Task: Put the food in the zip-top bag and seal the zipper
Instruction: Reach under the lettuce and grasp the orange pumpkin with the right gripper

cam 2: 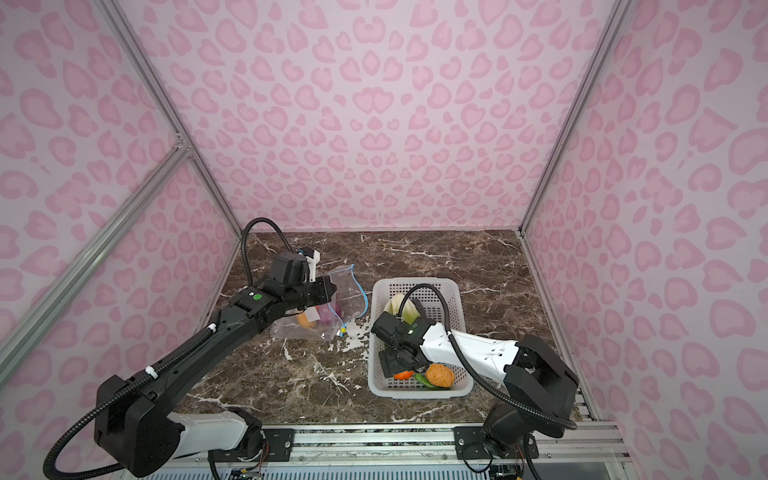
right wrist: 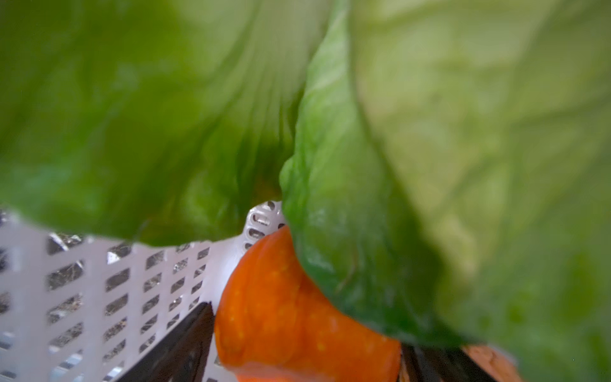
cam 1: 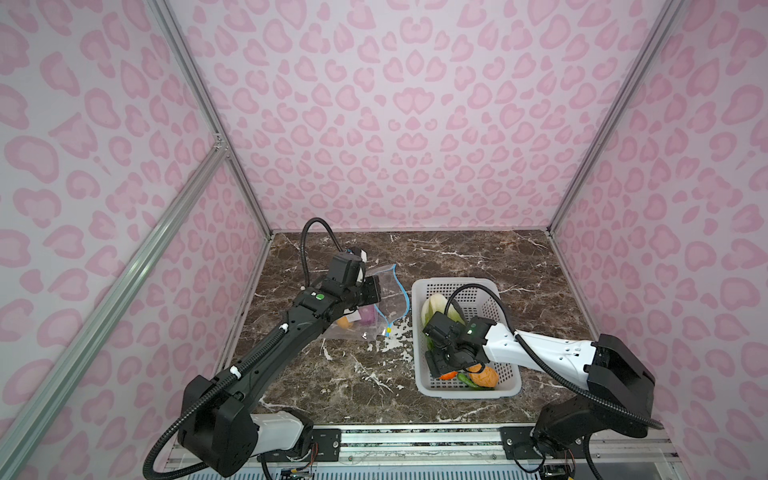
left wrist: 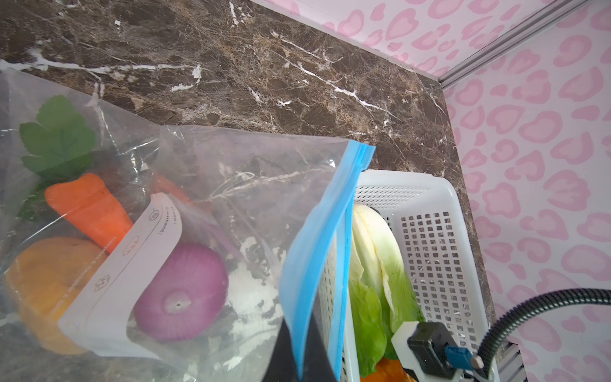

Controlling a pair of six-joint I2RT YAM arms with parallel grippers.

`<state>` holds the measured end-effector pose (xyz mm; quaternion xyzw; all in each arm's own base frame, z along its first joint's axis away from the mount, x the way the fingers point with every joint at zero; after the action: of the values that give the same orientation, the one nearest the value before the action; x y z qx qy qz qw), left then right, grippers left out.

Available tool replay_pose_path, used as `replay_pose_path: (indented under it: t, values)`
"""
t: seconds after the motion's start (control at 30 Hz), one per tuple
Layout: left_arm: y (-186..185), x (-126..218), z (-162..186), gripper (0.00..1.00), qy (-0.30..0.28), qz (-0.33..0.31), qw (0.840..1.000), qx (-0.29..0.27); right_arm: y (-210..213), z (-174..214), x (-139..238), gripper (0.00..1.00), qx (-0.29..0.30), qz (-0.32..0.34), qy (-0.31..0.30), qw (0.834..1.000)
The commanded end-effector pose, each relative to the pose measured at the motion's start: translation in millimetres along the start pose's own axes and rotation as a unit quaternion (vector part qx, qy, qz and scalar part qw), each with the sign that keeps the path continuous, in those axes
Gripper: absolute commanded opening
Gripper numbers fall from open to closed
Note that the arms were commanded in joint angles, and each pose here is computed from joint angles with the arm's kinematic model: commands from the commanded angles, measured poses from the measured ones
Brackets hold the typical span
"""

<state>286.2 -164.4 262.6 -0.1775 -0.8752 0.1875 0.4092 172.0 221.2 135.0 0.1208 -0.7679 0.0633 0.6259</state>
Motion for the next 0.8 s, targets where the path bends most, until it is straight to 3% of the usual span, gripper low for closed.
replay_pose_path:
  t: [0.0, 0.33, 0.63, 0.77]
  values:
    - [-2, 1, -3, 0.02, -0.012, 0.005, 1.000, 0.002, -2, 1, -2, 0.89, 0.003, 0.021, 0.001, 1.000]
    - [-2, 2, -4, 0.02, -0.014, 0.005, 1.000, 0.002, 1, 2, -10, 0.91, 0.010, 0.026, 0.010, 1.000]
    - [-2, 2, -4, 0.02, -0.015, 0.005, 1.000, 0.002, -3, 0, 2, 0.77, 0.004, 0.027, -0.013, 1.000]
    - [-2, 2, -4, 0.02, -0.016, 0.005, 1.000, 0.002, -6, -2, 15, 0.75, 0.000, 0.014, -0.033, 0.999]
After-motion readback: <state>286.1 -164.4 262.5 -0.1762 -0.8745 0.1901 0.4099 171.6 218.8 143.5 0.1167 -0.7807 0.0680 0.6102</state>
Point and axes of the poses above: each gripper's point midway between its finger pads, its own x axis back along the fingers, its own y axis along the line the jaws close on, z = x × y, the point moved 8 cm from there along x, back along the fingers, and after that the axes turned 2 degrees about -x, right-handed, at the moved point
